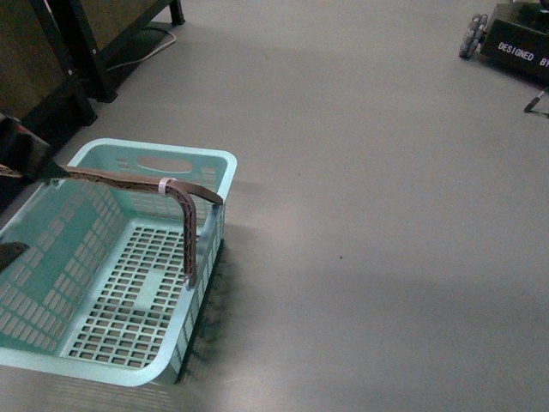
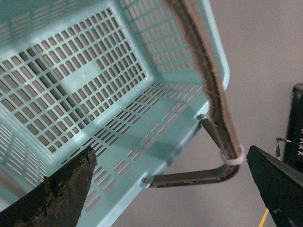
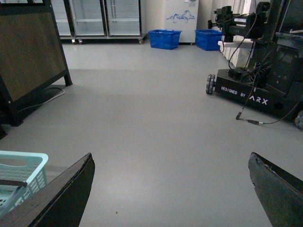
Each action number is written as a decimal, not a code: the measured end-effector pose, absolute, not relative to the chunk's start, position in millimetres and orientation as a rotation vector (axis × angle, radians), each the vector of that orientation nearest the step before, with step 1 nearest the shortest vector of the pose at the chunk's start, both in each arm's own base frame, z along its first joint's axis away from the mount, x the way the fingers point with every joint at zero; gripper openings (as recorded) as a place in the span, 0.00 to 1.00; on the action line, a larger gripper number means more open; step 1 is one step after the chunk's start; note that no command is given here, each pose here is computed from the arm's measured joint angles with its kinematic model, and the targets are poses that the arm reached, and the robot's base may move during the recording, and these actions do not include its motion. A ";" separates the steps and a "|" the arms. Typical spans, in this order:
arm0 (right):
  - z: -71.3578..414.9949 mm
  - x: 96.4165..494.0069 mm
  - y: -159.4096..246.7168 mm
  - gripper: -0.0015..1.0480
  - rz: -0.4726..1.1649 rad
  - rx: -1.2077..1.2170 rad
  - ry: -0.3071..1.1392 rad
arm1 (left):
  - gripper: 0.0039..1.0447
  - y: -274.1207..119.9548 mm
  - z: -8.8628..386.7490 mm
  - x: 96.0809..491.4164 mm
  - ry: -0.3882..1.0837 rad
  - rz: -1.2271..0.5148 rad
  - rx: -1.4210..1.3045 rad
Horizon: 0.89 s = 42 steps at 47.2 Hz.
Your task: Pick mango and avocado into basket
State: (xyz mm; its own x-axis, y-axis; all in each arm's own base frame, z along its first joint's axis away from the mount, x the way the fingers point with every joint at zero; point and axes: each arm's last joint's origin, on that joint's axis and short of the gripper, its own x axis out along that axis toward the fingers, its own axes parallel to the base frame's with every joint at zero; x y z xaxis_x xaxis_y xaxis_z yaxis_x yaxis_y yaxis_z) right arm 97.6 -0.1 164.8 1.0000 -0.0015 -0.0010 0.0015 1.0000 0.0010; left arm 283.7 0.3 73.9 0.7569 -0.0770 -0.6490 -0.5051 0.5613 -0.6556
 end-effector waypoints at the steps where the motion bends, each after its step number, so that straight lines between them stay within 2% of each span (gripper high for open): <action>1: 164.8 97.6 -0.1 0.93 -0.002 0.001 0.001 | 0.93 -1.7 65.0 289.4 0.708 0.276 -0.965; 7: 164.8 97.6 -0.1 0.93 -0.002 0.001 0.001 | 0.93 -12.6 43.2 315.3 0.700 0.231 -1.011; 17: 164.8 97.6 -0.1 0.93 -0.002 0.001 0.001 | 0.93 -16.9 41.0 342.5 0.591 0.173 -1.077; 36: 164.8 97.6 0.0 0.93 -0.001 0.001 0.001 | 0.93 -7.8 17.9 390.6 0.536 0.183 -1.112; 42: 164.8 97.6 -0.1 0.93 -0.002 0.001 0.001 | 0.73 -5.4 18.3 396.2 0.480 0.154 -1.150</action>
